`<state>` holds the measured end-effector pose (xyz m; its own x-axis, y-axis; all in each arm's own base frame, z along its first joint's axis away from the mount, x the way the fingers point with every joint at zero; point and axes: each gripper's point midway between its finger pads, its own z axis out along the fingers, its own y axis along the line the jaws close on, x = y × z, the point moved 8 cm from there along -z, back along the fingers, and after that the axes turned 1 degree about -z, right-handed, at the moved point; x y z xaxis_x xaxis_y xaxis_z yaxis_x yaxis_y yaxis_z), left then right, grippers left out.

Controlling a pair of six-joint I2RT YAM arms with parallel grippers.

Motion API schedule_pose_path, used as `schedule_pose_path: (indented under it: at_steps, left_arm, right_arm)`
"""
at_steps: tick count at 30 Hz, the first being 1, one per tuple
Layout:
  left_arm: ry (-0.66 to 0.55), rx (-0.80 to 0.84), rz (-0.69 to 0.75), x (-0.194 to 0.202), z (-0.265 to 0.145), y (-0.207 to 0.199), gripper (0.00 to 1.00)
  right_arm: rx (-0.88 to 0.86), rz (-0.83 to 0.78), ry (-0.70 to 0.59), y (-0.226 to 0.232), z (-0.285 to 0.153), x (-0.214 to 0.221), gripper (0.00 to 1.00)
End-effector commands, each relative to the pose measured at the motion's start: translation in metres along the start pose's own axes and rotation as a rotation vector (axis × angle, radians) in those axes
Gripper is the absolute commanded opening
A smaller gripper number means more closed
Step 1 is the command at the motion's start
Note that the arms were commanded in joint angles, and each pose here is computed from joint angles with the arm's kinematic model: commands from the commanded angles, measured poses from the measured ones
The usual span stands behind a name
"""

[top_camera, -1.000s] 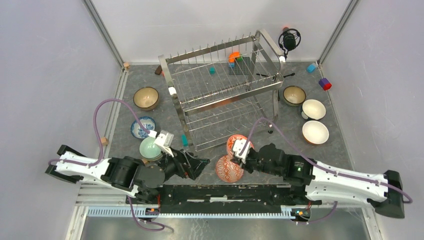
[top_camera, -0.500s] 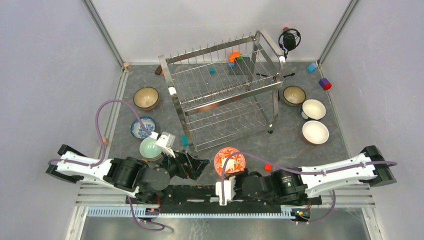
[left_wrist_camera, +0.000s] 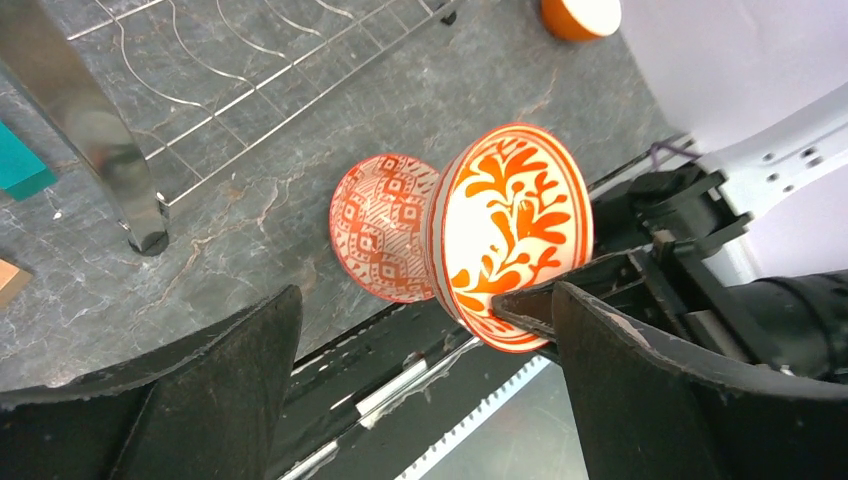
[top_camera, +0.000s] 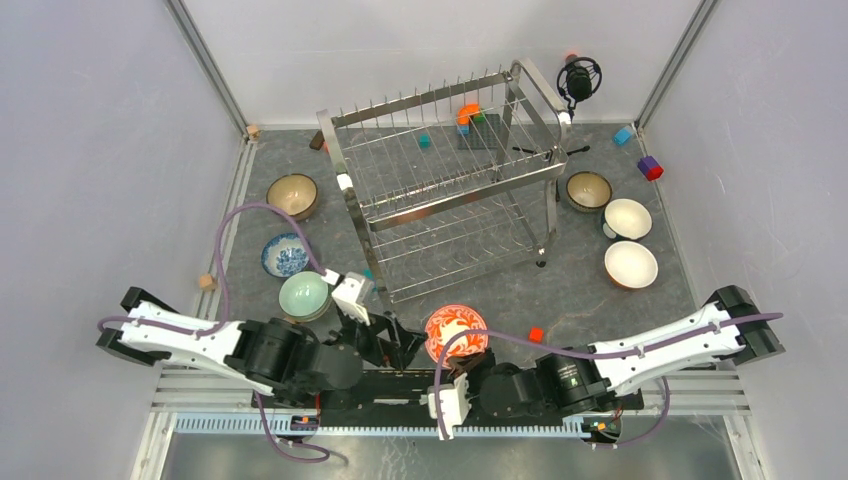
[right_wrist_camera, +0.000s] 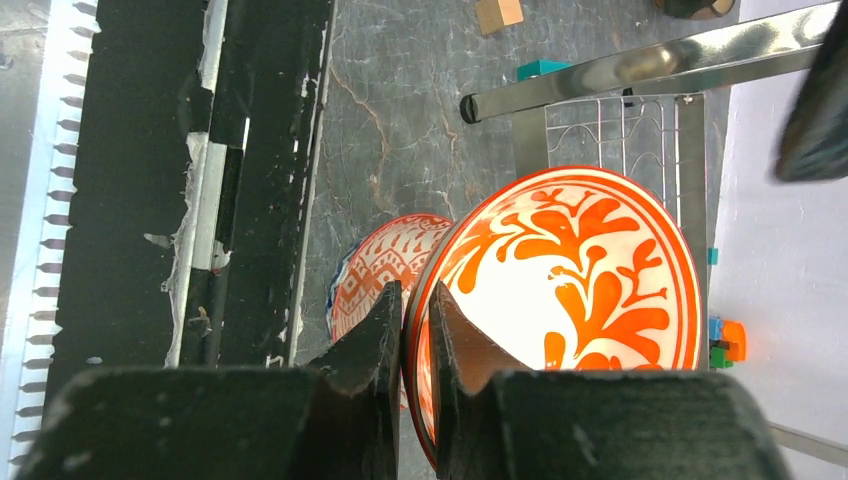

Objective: Unload the bowls from the dish rack
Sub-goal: Place the bowl with the bowl.

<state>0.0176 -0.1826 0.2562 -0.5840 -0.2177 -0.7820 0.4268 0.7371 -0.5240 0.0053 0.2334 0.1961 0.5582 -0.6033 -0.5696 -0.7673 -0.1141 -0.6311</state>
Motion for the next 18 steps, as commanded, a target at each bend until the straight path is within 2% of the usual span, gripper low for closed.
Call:
schedule_pose_path:
  at_steps: [1,6,18]
  left_arm:
    - [0.026,0.021,0.044,0.002,0.003,-0.017,1.00]
    - [0.058,-0.008,0.125,0.014,0.011,-0.022,1.00]
    - [0.088,-0.134,0.189,0.029,0.032,-0.018,0.80]
  right_arm:
    - [0.048,-0.018,-0.039,-0.006,-0.001,-0.012,0.00]
    - [0.040,-0.045,-0.022,-0.005,-0.001,-0.013,0.00]
    - [0.007,-0.071,-0.025,0.007,-0.004,-0.022,0.00]
